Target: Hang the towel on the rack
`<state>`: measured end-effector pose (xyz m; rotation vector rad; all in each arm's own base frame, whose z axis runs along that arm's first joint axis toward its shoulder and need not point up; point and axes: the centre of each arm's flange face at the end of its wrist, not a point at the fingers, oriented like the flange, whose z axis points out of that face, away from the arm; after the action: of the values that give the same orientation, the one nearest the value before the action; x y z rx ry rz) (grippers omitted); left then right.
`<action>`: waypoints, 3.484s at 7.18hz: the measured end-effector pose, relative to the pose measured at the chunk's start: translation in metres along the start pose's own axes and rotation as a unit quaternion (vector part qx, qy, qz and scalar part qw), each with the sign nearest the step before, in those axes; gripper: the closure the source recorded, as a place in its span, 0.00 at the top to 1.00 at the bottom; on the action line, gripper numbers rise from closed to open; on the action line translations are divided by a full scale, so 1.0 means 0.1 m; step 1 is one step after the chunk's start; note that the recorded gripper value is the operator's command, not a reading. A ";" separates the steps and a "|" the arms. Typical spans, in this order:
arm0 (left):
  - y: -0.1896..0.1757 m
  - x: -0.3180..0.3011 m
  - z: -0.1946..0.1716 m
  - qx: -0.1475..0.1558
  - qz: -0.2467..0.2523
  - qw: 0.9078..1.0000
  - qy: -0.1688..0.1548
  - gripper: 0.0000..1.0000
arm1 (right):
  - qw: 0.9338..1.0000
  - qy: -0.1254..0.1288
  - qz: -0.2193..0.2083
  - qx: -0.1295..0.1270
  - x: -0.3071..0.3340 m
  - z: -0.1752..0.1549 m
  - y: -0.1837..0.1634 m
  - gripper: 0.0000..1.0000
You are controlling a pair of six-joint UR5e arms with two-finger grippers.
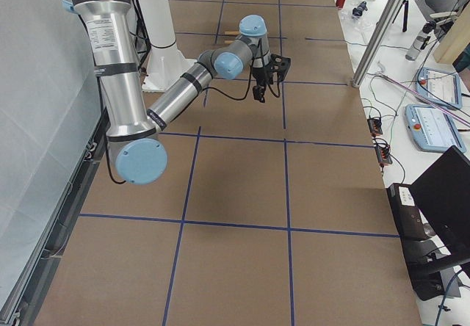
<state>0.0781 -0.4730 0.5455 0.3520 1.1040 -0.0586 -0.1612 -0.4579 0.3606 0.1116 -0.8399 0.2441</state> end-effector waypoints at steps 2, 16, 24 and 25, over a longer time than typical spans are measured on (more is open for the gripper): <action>-0.10 -0.88 -0.29 0.010 0.118 0.990 -0.077 1.00 | 0.993 0.024 -0.109 -0.030 1.24 0.01 -0.25 1.00; -0.34 -0.81 -0.94 -0.169 0.062 0.975 -0.132 1.00 | 0.980 0.044 -0.136 -0.136 3.17 0.30 -0.17 1.00; -0.35 -0.84 -0.75 -0.162 0.080 0.978 -0.104 1.00 | 0.981 0.018 -0.150 -0.118 3.05 0.25 -0.18 1.00; -0.34 -0.83 -0.76 -0.162 0.081 0.978 -0.104 1.00 | 0.982 0.009 -0.149 -0.119 3.03 0.25 -0.18 1.00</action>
<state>-0.0323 -0.4928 0.5797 0.1376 0.8563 0.2232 0.0199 -0.4286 0.6039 0.0096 -0.8173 -0.1368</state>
